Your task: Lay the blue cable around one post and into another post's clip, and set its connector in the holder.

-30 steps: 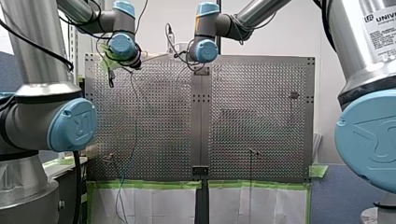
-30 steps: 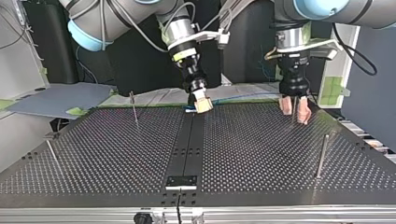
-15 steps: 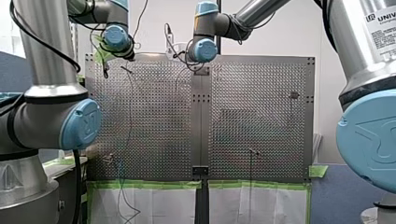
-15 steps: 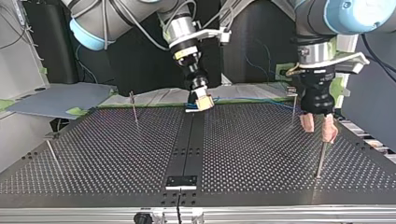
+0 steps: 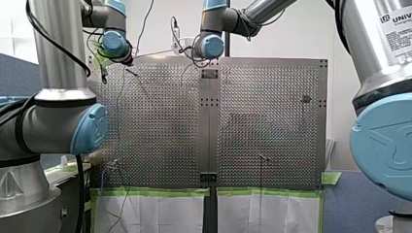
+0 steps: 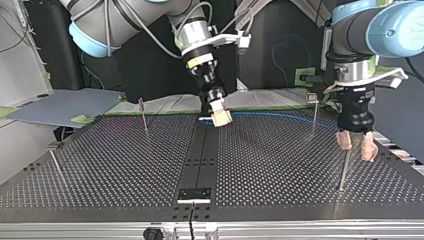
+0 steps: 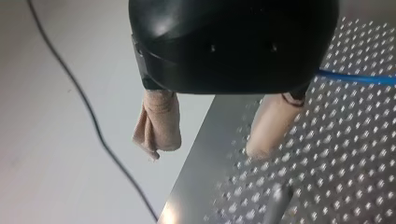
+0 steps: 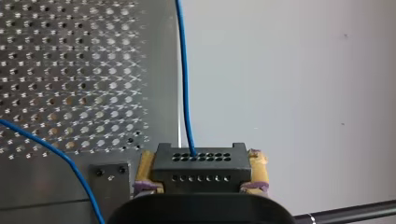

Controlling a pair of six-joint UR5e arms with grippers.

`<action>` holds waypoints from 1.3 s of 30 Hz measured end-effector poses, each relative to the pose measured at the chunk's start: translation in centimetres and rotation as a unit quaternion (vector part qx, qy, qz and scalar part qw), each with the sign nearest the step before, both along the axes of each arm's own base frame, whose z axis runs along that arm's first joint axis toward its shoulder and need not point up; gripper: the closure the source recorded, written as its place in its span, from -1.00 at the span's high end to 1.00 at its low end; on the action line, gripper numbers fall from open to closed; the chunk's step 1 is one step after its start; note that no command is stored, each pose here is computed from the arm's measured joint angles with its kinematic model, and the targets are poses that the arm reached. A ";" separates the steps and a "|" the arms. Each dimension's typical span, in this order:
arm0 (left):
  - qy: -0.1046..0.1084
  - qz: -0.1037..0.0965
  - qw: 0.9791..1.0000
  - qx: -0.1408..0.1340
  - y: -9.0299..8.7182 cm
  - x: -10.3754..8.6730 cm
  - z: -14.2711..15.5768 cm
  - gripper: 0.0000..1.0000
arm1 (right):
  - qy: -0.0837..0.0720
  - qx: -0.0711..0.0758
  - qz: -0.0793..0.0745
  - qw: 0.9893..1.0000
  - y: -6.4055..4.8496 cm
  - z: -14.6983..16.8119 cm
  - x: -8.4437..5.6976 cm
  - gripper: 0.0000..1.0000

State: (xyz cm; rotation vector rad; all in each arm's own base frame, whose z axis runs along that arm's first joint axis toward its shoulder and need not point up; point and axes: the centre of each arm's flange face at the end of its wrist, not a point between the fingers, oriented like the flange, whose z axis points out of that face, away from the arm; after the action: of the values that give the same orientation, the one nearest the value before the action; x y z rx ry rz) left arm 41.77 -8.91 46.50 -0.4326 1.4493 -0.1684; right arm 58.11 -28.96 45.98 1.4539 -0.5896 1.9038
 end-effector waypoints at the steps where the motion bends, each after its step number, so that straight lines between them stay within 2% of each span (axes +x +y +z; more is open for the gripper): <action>1: -0.002 0.003 1.000 -0.003 0.4 0.2 0.1 1.00 | -0.002 -0.001 0.000 1.000 0.0 0.1 0.1 -1.00; 8: -0.021 0.008 0.999 -0.029 2.8 1.1 0.5 1.00 | -0.010 0.002 0.004 1.000 -0.3 -0.3 0.7 -1.00; 13: -0.032 0.017 0.998 -0.043 4.5 1.5 0.7 1.00 | -0.009 0.005 0.010 1.000 -0.4 -0.9 1.7 -1.00; 22: -0.034 0.033 0.998 -0.052 7.7 2.3 0.3 1.00 | -0.009 0.005 0.016 1.000 -0.6 -1.2 3.2 -1.00; 28: -0.035 0.038 0.997 -0.049 10.0 3.4 -0.4 1.00 | -0.011 0.002 0.022 1.000 -1.3 -1.1 4.4 -1.00; 34: -0.034 0.039 0.997 -0.049 12.4 4.5 -1.5 1.00 | -0.022 -0.003 0.029 0.999 -1.8 -0.4 5.1 -1.00; 39: -0.037 0.042 0.997 -0.059 14.8 5.5 -2.6 1.00 | -0.031 -0.008 0.033 0.999 -2.3 0.2 5.3 -1.00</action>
State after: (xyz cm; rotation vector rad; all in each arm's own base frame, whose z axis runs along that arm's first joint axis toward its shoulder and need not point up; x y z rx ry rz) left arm 47.25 5.89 43.92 -0.5780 1.3495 -0.2015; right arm 63.45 -31.31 46.17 1.4239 -0.5599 2.0077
